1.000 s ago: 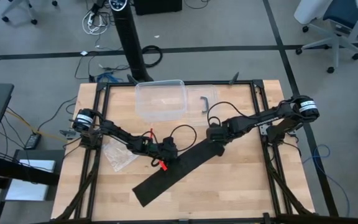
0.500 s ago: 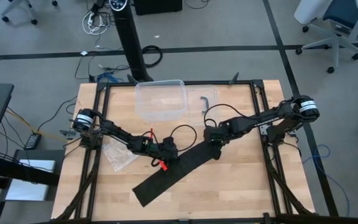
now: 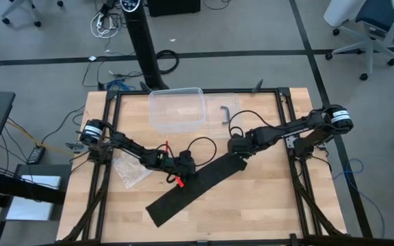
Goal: Roll bandage
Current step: Roll the black bandage
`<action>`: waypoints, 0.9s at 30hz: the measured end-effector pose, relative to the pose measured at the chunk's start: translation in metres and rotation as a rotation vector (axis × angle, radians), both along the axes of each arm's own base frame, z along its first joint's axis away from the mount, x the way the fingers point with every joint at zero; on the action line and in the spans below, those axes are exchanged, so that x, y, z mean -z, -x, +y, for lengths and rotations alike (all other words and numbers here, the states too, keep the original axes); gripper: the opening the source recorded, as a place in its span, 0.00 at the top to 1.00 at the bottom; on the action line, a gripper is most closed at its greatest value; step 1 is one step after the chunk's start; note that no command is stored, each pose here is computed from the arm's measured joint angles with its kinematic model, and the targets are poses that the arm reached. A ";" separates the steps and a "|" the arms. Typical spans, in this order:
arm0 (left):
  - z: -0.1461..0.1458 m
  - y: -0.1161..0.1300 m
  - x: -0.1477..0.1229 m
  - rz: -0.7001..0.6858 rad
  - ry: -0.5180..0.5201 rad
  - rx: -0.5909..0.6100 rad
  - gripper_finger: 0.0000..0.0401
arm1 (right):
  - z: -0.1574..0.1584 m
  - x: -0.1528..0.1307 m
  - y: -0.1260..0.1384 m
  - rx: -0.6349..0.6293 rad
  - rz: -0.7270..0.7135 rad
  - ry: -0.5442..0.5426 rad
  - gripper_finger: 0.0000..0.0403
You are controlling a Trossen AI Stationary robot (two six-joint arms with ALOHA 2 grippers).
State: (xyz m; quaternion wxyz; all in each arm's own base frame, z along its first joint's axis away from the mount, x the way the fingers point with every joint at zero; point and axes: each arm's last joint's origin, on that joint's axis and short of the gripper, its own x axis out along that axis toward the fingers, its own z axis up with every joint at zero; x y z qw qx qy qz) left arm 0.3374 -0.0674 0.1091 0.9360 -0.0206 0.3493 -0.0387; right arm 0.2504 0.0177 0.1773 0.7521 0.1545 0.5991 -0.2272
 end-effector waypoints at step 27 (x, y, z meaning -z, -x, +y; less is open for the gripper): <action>0.000 0.000 0.000 0.003 0.000 -0.001 1.00 | 0.009 0.018 -0.036 -0.169 -0.224 -0.194 1.00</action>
